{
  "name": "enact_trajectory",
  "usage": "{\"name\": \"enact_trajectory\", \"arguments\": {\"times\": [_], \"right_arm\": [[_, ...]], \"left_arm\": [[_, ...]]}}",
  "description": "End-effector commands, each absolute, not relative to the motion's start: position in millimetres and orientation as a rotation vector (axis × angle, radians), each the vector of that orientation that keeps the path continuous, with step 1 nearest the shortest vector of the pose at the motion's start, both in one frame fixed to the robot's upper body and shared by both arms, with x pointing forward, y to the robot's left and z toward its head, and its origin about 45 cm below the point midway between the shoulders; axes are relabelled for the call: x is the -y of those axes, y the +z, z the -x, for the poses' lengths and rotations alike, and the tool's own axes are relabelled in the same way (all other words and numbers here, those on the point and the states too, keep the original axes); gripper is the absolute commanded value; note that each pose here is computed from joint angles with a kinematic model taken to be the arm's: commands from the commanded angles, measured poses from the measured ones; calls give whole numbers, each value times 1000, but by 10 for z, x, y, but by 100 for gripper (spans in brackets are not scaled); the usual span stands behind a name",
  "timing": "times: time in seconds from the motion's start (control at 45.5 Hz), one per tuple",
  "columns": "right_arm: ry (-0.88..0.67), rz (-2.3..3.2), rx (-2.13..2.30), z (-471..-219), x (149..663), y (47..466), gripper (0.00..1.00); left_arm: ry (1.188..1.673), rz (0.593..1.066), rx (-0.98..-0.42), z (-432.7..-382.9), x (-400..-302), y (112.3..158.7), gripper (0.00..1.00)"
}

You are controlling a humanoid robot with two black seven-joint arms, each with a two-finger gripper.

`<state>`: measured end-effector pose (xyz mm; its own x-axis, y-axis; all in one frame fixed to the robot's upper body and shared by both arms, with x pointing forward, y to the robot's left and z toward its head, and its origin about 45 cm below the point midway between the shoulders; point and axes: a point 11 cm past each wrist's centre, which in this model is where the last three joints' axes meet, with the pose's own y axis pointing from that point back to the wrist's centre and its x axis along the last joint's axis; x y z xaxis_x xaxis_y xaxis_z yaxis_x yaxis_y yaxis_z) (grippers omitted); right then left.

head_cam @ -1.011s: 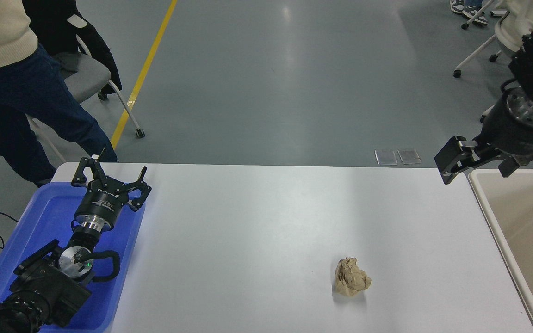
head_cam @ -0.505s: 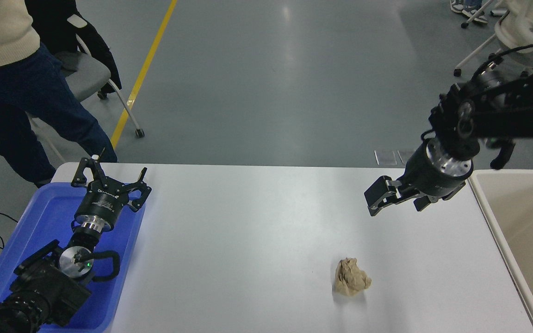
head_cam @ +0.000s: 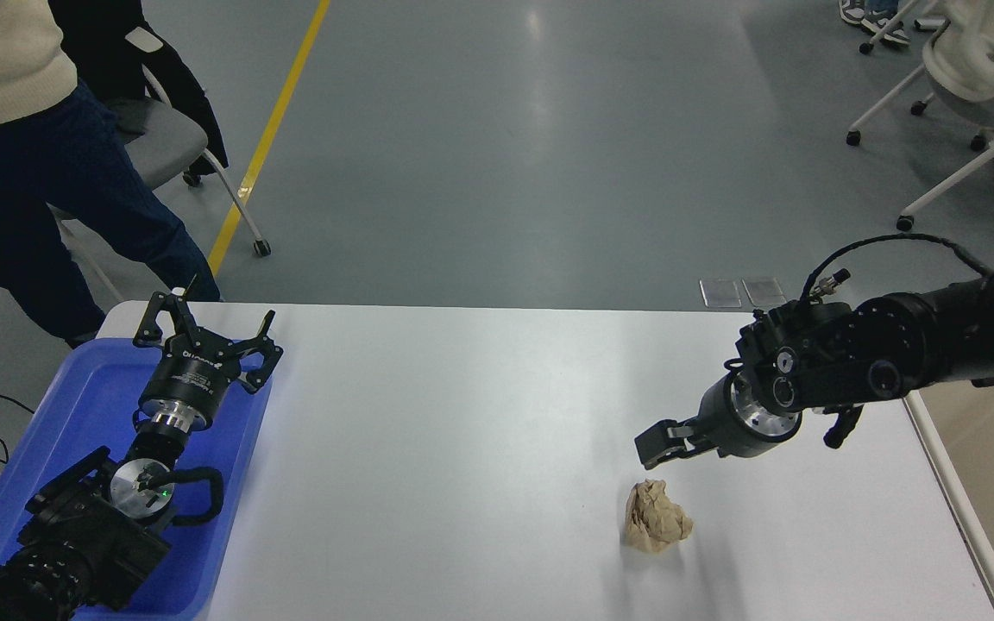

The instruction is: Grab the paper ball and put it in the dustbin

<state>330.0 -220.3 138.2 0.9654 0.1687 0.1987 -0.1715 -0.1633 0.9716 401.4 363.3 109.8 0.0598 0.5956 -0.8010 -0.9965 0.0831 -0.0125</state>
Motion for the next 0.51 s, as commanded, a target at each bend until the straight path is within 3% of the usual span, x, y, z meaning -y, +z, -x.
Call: {"name": "enact_trajectory", "arguments": {"times": [0.0, 0.484], "right_arm": [[289, -1733, -5, -3186, 2085, 994, 98], [385, -1706, -64, -2971, 2064, 531, 87]], "left_arm": [[1366, 695, -738, -4010, -3634, 1094, 100], [1366, 695, -738, -4010, -3634, 1094, 100]]}}
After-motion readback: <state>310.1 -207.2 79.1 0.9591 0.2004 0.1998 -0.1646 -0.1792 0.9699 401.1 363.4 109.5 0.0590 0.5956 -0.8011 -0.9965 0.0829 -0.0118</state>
